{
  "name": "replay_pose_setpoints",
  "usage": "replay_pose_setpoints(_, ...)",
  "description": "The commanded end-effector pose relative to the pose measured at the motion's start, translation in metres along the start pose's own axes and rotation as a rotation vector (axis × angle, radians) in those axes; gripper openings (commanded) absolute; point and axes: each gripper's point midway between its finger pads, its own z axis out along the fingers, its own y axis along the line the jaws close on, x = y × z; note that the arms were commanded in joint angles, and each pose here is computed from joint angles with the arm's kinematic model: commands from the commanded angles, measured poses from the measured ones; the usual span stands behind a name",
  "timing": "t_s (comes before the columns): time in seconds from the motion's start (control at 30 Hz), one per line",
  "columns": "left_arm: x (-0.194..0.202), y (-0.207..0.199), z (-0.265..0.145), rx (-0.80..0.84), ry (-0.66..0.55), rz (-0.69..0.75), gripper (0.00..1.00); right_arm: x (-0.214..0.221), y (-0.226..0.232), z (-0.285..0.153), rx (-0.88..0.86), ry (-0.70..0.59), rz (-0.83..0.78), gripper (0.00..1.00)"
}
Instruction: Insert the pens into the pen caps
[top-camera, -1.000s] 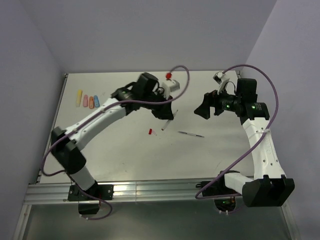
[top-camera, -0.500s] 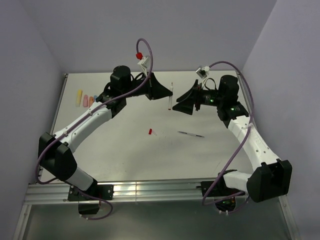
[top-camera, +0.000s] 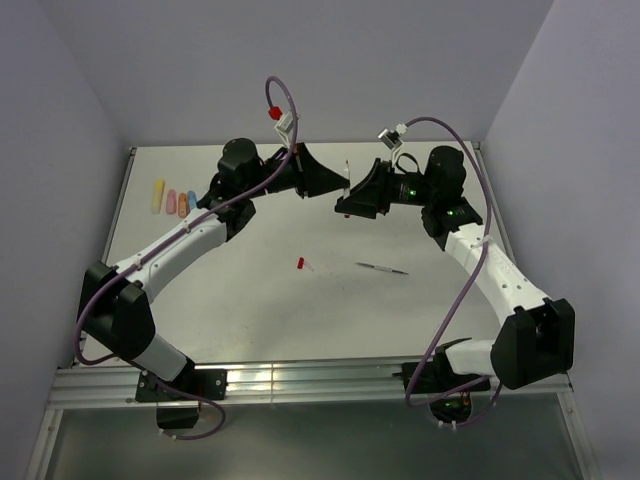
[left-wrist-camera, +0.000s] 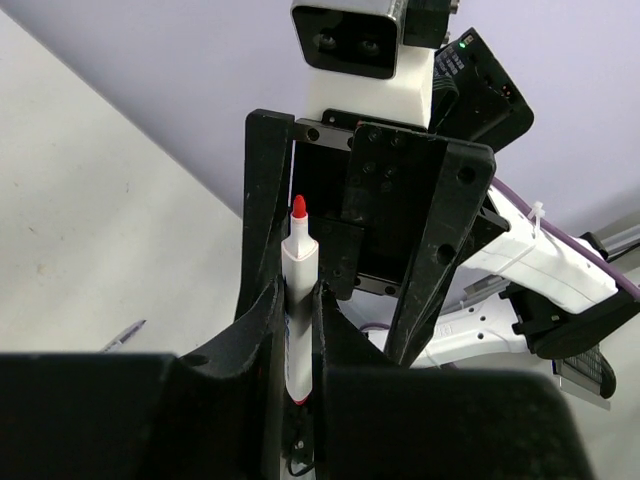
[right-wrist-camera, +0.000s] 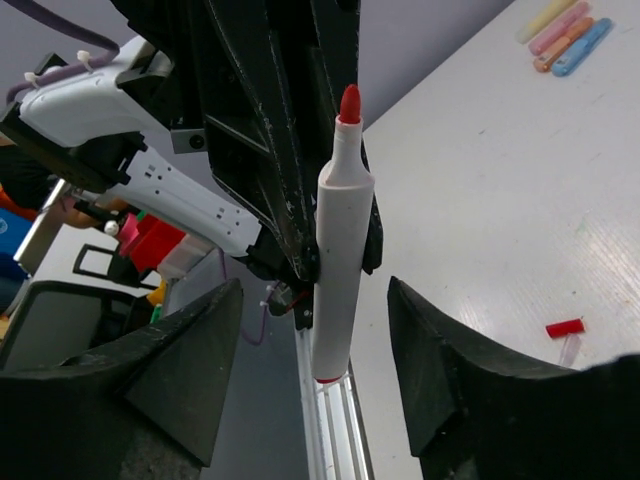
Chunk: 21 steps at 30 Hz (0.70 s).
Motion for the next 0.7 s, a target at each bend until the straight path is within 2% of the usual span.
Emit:
replay_pose_setpoints(0.0,-0.01,-0.018,0.0,0.067,-0.038,0.04,0.0,-0.012,0.018,0.003,-0.058,-0.016,-0.038,0.64)
replay_pose_setpoints(0.27,-0.012,-0.019,0.0,0.08,-0.041,0.049,0.0,-0.002,0.012,0.006,-0.056,0.0,-0.001,0.62)
replay_pose_setpoints(0.67,-0.011,-0.015,0.002,0.095,-0.045,0.048,0.0,0.007,0.009,0.007,-0.061,0.016,0.015,0.39)
